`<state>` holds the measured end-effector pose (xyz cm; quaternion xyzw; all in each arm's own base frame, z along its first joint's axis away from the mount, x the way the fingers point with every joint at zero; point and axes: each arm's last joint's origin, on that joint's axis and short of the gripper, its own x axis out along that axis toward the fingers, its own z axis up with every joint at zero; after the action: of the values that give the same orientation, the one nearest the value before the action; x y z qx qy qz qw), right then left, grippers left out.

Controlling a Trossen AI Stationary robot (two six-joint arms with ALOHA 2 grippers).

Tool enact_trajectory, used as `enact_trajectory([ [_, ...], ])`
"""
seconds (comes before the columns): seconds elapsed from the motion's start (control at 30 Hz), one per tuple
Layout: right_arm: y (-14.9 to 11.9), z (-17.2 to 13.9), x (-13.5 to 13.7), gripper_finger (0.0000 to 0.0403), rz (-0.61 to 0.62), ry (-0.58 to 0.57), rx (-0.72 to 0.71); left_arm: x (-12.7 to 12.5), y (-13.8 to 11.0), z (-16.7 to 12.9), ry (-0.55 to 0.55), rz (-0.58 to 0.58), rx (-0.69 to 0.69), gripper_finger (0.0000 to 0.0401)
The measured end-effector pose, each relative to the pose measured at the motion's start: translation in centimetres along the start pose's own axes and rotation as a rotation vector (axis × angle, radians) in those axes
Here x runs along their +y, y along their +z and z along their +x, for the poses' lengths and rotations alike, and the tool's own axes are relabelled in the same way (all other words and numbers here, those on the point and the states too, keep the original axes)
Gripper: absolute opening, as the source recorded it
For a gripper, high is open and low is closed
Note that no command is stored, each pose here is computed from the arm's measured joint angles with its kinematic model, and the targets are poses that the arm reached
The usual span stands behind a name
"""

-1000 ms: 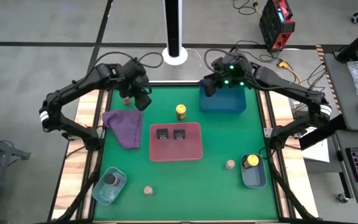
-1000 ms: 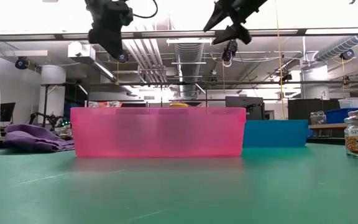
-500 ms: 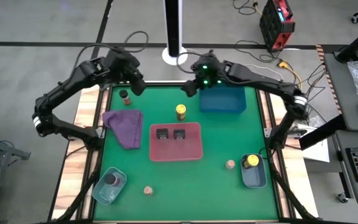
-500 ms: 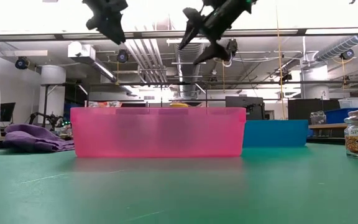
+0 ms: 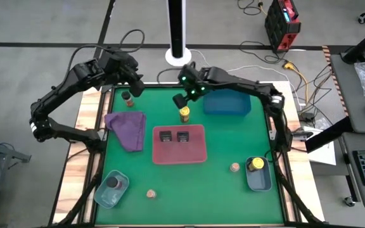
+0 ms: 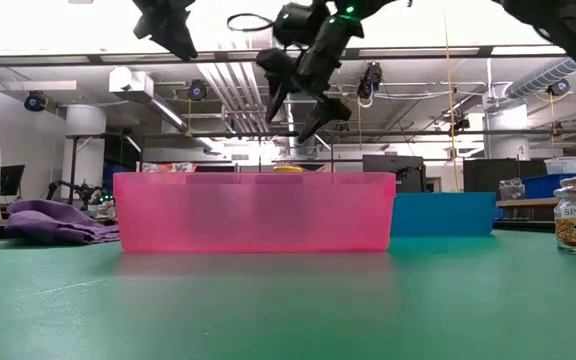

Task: Sort spices by type
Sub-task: Put the yellow seasoning bottle into the gray bin

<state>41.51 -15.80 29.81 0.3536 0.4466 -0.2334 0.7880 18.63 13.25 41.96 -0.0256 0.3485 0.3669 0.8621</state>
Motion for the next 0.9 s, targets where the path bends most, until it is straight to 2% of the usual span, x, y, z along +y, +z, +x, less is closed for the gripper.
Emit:
enact_trajectory([
  [0.23, -0.9, 3.4, 0.3, 0.0337, 0.031, -0.109, 0.109, -0.1, 0.1, 0.3, 0.0, 0.022, -0.002, 0.0146],
  [0.57, -1.4, 7.6, -0.4, 0.0348, 0.032, -0.168, 0.171, 0.0, 0.2, 0.3, 0.002, 0.045, -0.009, 0.0146],
  [0.9, -1.4, 9.4, -0.8, 0.0321, 0.018, -0.187, 0.17, 0.0, 0.2, 0.4, 0.003, 0.048, -0.011, 0.0146],
])
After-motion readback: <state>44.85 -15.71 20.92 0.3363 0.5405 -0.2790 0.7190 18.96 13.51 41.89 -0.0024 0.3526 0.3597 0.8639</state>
